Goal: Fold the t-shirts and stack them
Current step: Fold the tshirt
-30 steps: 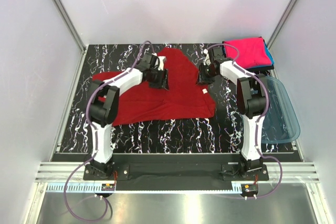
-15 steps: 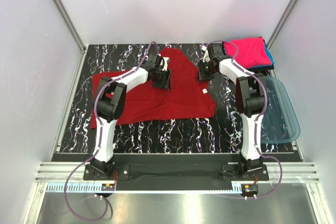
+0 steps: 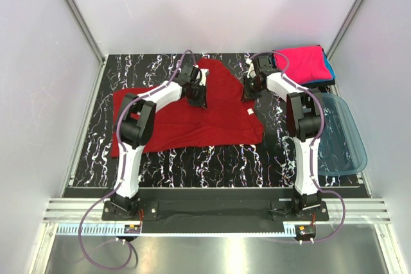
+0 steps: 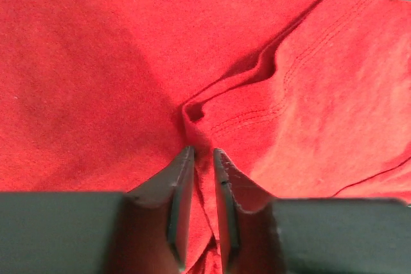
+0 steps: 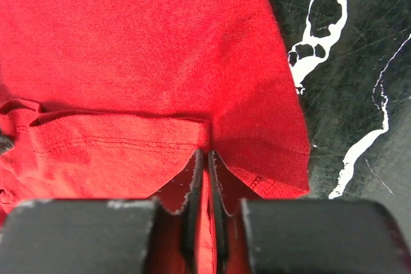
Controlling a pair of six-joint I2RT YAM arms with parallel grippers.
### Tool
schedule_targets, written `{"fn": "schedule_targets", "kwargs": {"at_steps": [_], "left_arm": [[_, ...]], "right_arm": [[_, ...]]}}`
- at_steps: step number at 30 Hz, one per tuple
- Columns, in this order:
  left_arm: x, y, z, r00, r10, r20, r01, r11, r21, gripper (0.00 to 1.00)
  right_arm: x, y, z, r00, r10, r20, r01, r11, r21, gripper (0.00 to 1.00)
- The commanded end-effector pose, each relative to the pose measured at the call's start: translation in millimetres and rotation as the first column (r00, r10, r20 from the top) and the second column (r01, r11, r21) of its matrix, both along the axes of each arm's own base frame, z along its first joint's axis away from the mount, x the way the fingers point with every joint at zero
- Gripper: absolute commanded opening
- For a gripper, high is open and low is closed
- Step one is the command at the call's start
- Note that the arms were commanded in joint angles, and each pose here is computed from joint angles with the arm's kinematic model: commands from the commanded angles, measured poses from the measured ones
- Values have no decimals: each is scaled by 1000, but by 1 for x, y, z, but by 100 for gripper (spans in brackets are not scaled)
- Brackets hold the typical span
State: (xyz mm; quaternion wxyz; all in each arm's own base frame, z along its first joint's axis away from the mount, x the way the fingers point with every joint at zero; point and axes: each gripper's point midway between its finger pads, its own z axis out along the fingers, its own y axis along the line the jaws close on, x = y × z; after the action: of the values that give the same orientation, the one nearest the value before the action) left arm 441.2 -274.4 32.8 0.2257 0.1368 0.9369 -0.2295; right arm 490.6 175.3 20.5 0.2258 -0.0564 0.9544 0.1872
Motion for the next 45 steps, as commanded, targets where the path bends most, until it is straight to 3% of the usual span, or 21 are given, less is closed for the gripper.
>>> {"fn": "schedule_targets", "kwargs": {"at_steps": [1, 2, 5, 23, 45], "left_arm": [[12, -13, 19, 998, -29, 47, 31, 998, -57, 7], [13, -12, 20, 998, -25, 52, 28, 998, -54, 1], [14, -11, 28, 998, -11, 61, 15, 998, -55, 0], [25, 4, 83, 979, 110, 170, -102, 993, -54, 0], [26, 27, 68, 959, 220, 180, -226, 974, 17, 0]], "right_arm": [[6, 0, 11, 999, 12, 30, -11, 1000, -17, 9], [6, -2, 13, 999, 7, 35, -7, 1000, -23, 7], [6, -5, 19, 999, 3, 51, -1, 999, -41, 0], [13, -2, 57, 993, -17, 119, 18, 1000, -8, 0], [37, 13, 66, 983, 9, 184, -14, 999, 30, 0]]}}
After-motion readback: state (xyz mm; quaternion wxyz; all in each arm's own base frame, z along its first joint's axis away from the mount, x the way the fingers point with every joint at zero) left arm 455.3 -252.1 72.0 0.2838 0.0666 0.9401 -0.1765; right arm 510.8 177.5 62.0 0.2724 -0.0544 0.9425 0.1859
